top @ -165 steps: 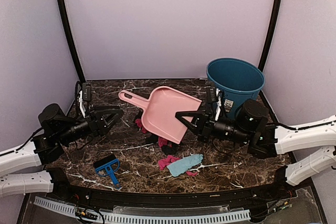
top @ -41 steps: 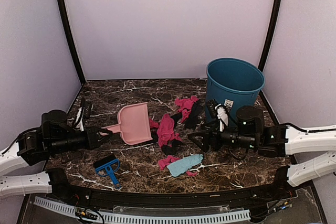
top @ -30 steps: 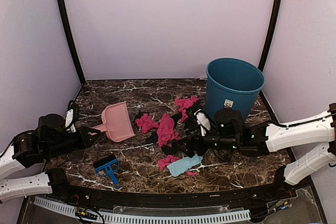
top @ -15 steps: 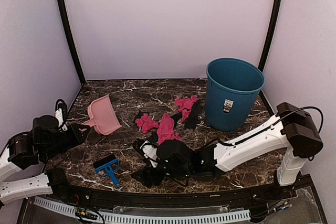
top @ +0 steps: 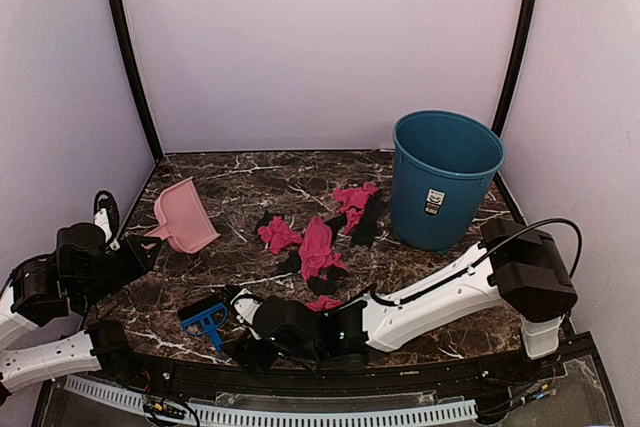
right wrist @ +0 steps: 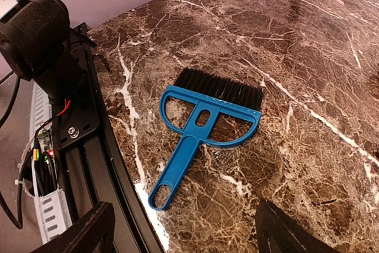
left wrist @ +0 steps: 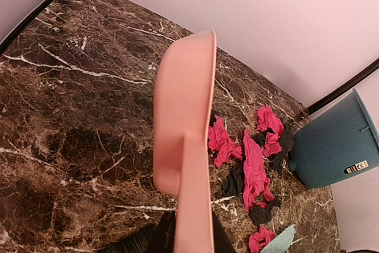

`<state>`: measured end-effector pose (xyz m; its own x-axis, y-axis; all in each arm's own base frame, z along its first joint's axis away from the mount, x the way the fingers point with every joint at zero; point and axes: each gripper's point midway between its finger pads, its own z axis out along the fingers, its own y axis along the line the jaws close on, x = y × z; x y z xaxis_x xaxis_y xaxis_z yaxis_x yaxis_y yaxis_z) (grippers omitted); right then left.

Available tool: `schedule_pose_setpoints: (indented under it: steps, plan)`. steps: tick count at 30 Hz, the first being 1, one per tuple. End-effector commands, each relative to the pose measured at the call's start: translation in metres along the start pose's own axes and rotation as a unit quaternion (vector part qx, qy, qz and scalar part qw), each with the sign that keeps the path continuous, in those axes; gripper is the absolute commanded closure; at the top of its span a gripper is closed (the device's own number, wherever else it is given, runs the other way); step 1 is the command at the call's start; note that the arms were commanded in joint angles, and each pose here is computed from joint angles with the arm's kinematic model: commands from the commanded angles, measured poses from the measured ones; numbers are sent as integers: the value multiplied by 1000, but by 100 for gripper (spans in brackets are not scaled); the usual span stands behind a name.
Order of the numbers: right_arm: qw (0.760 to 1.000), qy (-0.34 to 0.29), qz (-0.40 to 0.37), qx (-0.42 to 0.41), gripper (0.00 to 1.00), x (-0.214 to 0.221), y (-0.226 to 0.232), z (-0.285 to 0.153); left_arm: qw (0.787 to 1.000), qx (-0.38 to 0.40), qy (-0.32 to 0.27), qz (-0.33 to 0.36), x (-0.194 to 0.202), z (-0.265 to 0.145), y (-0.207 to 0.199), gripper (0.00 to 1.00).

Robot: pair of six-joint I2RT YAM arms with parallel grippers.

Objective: Sweep away the paper scraps from the table
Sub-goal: Adjust the broom at the center of the board.

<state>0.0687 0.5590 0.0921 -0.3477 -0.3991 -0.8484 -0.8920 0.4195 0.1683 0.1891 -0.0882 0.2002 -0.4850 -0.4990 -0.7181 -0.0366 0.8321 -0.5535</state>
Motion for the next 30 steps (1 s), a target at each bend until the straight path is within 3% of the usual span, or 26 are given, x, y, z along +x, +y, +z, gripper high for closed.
schedule_pose_setpoints:
  steps: [1, 21, 30]
  plan:
    - [1000, -13, -3, 24, 17, -6, 6, 9, 999, 0, -37, -22, -21, -12, 1, 100]
    - [994, 24, -45, 92, 26, 32, 25, 74, 999, -1, -42, -25, -21, -13, 3, 100]
    - [988, 41, -67, 134, 41, 53, 12, 77, 999, 1, -43, -25, -22, -13, 3, 100]
